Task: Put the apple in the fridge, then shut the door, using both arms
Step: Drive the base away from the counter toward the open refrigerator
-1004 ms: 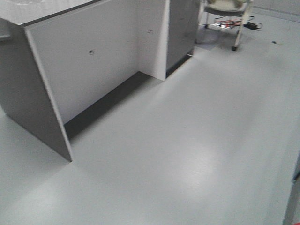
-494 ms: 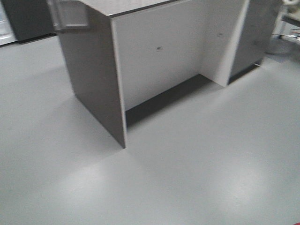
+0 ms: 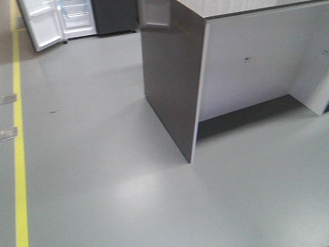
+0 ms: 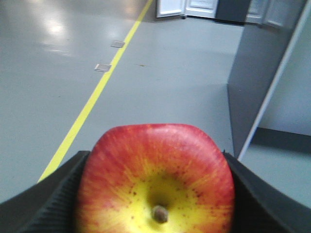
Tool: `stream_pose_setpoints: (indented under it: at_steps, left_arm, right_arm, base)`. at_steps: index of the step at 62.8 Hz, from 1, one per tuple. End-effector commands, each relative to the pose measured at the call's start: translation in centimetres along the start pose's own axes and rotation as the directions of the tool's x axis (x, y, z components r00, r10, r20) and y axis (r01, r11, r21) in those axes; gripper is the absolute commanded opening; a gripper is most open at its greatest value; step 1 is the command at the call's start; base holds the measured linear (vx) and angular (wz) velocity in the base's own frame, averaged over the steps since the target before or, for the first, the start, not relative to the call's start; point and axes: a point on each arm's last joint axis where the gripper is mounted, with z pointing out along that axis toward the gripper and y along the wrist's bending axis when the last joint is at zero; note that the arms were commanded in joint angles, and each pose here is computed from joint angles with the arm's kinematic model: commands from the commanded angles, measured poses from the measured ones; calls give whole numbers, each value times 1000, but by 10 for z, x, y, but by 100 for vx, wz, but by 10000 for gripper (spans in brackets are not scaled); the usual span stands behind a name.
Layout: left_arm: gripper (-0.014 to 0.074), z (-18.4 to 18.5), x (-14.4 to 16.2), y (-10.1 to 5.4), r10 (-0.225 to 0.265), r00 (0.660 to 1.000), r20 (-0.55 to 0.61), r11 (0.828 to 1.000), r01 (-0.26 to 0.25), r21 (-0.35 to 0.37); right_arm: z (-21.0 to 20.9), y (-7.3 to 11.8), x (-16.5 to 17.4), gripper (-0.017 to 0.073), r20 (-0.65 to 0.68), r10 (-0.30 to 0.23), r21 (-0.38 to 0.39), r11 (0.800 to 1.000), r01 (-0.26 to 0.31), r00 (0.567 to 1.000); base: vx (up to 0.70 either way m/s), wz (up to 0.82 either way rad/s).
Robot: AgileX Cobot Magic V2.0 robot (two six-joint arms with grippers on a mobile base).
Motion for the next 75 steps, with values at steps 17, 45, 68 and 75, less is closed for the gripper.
stream_pose_setpoints:
  at_steps: [17,45,68,75]
  left_arm:
    - [-6,1,1,0,-5,999,44,1000,5,3]
    - [-6,1,1,0,-5,999,44,1000,5,3]
    - [-6,1,1,0,-5,999,44,1000,5,3]
    - [-6,1,1,0,-5,999,44,1000,5,3]
  right_arm:
    - [-2,-2,-13,363,77,13,10,1000,-14,997]
    - [-2,-2,-13,363,77,13,10,1000,-14,997]
    - [-2,-2,-13,363,77,13,10,1000,-14,997]
    - [-2,-2,-13,363,77,13,10,1000,-14,997]
  base:
    - [5,36]
    - [8,31]
    - [12,32]
    - [14,22]
